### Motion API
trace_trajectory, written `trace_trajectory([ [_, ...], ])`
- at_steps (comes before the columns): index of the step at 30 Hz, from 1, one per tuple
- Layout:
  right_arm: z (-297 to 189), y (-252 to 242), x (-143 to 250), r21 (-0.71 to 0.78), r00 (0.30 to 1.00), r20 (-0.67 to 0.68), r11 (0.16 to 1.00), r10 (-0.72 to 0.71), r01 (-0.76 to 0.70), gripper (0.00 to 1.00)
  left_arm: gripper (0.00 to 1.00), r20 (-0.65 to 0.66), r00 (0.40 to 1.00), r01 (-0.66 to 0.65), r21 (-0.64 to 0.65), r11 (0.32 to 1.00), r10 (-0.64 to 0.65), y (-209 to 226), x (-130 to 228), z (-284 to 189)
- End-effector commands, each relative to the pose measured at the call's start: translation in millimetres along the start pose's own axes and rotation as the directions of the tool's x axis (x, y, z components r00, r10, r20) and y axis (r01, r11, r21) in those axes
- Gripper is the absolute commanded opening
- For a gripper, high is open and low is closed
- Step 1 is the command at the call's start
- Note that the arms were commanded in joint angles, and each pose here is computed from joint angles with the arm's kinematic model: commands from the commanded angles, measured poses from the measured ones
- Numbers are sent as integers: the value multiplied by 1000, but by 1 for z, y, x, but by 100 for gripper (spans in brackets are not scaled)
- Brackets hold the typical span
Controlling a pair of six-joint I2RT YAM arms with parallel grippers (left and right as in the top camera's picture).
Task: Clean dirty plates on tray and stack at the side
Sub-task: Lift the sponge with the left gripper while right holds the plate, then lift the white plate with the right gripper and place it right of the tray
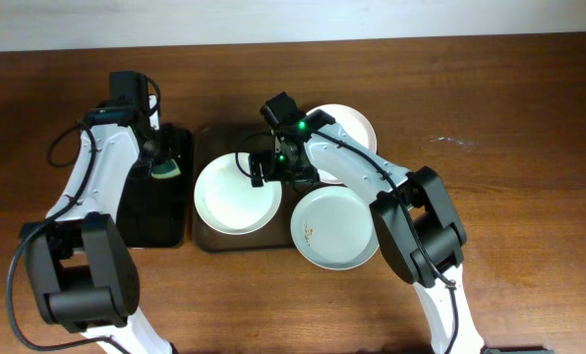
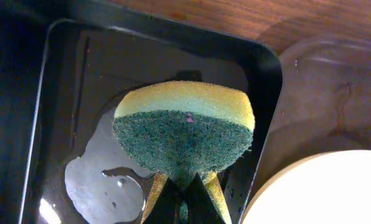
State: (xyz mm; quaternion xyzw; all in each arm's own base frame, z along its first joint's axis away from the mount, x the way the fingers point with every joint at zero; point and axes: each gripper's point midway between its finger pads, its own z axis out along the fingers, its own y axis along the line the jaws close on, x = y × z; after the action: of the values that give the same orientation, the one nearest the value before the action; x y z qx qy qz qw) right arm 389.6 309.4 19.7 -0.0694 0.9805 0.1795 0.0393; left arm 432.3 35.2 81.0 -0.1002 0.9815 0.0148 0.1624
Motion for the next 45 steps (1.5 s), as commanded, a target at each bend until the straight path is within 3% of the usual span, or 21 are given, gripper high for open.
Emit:
trace_trajectory([
  [1,2,-8,1,30,1000,-3,1000,9,-9,99,1,-12,1000,-5,14,1000,5,-2,3,-1],
  [15,2,-8,1,30,1000,-3,1000,9,-9,98,1,24,999,32,99,995,-35,-17,-7,-1],
  [19,2,2,-19,-12,997,79,1000,-16,17,98,1,21,999,32,99,995,-34,-17,-7,-1],
  [22,2,9,-24,-40,994,101,998,42,-38,98,1,22,999,31,121,992,-34,-21,-7,-2],
  [29,2,4,-16,-24,997,64,999,43,-41,98,1,37,999,26,172,985,-33,-30,-12,-3],
  [32,6,-1,0,9,999,13,999,51,-51,62,1,38,999,26,172,985,-33,-30,-12,-3],
  [35,11,0,6,52,999,17,998,33,-33,45,1,42,999,25,173,985,-33,-30,-13,-3],
  [40,17,1,10,110,999,32,994,2,-6,4,1,44,998,26,173,985,-34,-30,-13,-3],
  [45,4,9,11,68,1000,15,998,11,-12,4,1,44,998,25,173,985,-34,-30,-13,-3],
])
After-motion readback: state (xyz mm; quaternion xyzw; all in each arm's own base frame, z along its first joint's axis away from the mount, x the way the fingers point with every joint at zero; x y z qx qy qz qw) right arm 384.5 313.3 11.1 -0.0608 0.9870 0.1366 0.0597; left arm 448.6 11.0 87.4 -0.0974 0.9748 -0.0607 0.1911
